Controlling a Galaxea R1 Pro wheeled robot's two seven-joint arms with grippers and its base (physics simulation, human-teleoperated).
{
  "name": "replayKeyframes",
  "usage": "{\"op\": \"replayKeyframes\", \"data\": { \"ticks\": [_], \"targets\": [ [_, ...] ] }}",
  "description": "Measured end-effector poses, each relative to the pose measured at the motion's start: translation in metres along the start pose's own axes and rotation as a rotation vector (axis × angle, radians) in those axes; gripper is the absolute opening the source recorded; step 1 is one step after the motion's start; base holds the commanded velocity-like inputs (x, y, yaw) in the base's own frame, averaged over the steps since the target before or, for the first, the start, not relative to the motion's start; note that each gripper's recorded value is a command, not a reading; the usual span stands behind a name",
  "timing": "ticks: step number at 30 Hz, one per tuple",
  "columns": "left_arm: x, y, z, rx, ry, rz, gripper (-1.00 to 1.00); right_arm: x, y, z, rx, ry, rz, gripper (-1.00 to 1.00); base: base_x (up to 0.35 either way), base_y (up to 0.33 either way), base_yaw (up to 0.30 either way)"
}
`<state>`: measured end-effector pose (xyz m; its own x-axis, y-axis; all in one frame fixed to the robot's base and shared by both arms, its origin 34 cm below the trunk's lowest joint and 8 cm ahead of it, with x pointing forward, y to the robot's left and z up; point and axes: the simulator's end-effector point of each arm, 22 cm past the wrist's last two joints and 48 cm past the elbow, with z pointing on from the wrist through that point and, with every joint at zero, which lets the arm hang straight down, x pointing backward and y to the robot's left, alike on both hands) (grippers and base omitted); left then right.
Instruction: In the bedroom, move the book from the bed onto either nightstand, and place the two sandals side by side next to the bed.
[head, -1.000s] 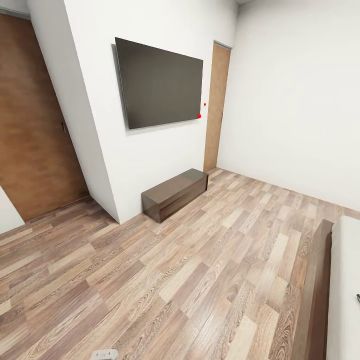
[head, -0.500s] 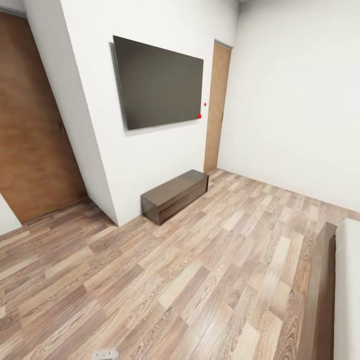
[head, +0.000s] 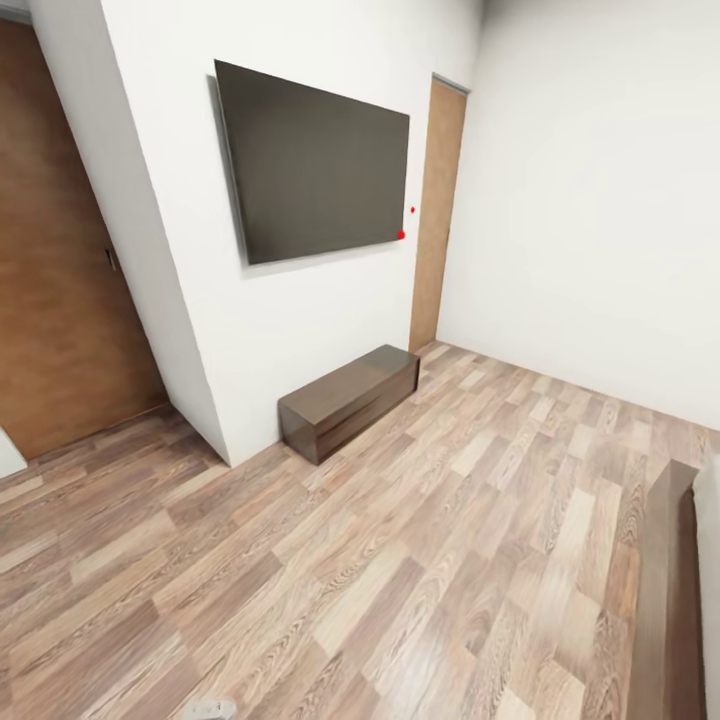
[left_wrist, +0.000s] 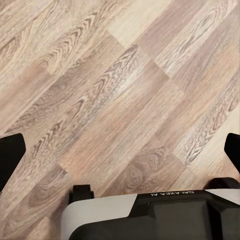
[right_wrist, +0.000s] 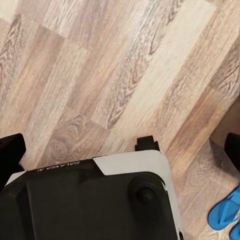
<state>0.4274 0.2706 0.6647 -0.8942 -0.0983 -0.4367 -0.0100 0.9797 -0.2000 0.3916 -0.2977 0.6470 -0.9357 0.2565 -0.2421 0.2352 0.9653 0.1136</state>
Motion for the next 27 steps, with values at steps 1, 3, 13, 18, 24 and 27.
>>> {"op": "replayKeyframes", "data": {
  "ticks": [1, 3, 13, 18, 24, 27],
  "targets": [
    [0.0000, 0.0000, 0.0000, 0.000, 0.000, 0.000, 1.00, -0.0002, -0.0001, 0.0000, 0.000, 0.000, 0.000, 1.00, 0.332, 0.067, 0.000],
    [0.0000, 0.0000, 0.0000, 0.000, 0.000, 0.000, 1.00, -0.0005, -0.0002, 0.0000, 0.000, -0.001, 0.002, 1.00, 0.319, 0.129, 0.000],
    [-0.0001, 0.0001, 0.0000, 0.000, 0.000, -0.002, 1.00, -0.0009, -0.0002, 0.0000, 0.001, -0.002, 0.003, 1.00, 0.297, 0.183, 0.000],
    [-0.0002, 0.0002, 0.0000, -0.001, -0.001, -0.004, 1.00, -0.0002, 0.0023, 0.0003, -0.002, -0.002, 0.001, 1.00, 0.289, 0.202, 0.000],
    [0.0001, 0.0000, 0.0001, 0.000, 0.000, -0.005, 1.00, 0.0005, 0.0044, 0.0006, -0.004, 0.000, -0.004, 1.00, 0.281, 0.207, 0.000],
    [0.0002, 0.0000, 0.0001, 0.000, 0.001, -0.006, 1.00, 0.0006, 0.0048, 0.0006, -0.005, 0.000, -0.006, 1.00, 0.276, 0.210, 0.000]
  ]
}}
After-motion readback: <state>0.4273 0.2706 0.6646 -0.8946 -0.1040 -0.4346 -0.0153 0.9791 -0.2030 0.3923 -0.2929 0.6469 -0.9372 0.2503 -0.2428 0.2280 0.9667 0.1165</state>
